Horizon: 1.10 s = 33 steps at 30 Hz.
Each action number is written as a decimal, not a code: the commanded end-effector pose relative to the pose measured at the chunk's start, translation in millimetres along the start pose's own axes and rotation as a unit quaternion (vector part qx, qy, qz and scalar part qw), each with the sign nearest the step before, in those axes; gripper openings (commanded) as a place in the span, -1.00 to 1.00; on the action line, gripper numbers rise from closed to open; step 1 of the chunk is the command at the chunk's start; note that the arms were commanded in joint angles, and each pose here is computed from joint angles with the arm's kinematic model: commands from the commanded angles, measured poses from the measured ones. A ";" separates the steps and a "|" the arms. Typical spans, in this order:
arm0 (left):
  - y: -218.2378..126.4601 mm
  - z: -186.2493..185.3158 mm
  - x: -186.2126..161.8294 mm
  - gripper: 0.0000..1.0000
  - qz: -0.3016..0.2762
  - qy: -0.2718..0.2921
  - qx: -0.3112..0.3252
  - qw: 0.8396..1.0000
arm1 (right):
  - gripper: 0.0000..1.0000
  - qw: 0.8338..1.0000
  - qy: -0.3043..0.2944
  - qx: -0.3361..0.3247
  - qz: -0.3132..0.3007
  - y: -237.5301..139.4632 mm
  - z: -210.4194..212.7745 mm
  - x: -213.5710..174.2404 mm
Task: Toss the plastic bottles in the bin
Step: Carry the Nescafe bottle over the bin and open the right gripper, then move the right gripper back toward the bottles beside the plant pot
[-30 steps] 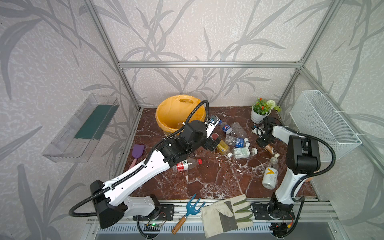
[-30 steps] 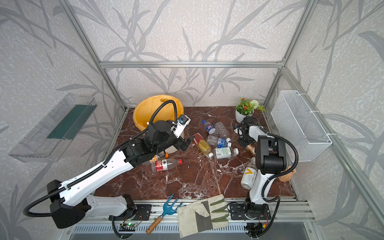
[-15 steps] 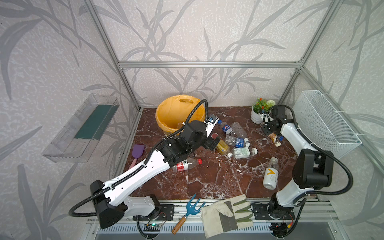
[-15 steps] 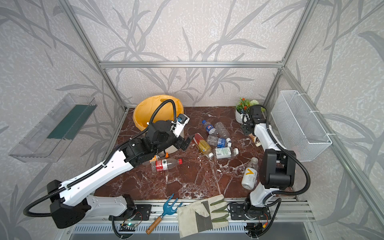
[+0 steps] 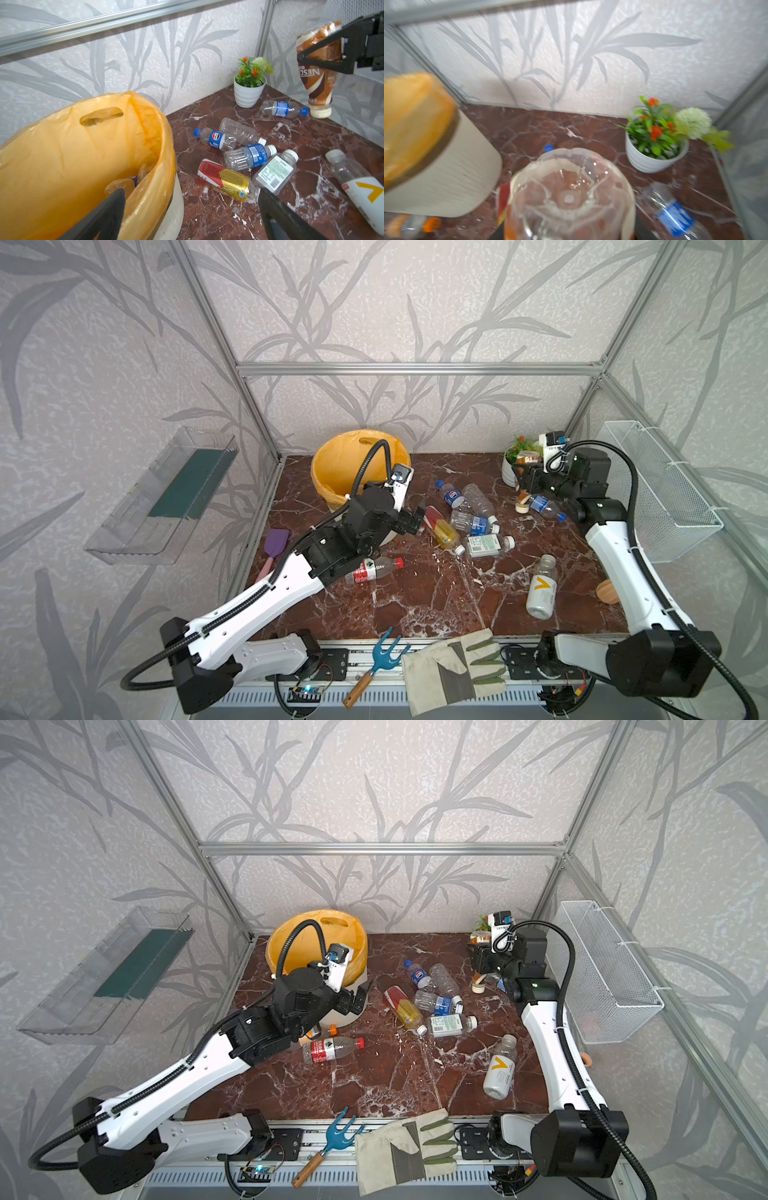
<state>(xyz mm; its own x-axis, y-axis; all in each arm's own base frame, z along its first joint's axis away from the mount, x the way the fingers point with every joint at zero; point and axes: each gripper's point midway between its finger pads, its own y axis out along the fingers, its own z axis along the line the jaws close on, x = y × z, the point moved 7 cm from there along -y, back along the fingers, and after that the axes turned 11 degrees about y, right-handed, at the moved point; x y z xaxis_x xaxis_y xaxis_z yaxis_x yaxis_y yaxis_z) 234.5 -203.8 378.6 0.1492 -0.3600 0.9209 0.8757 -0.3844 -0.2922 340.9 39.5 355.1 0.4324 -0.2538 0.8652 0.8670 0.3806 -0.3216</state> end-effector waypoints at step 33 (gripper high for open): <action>-70.3 97.3 -17.6 0.99 0.003 -0.164 0.159 0.973 | 0.98 0.942 -0.017 0.335 -0.008 94.2 299.7 72.4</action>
<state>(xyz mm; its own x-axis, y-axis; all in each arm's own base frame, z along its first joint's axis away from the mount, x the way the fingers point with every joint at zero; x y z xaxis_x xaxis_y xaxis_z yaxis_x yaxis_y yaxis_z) 221.1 -93.8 396.3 0.2676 -0.0719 0.9608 0.9584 -0.0826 -0.2731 399.5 351.7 465.0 0.5089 -0.2034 0.8364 0.4659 0.8822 -0.0689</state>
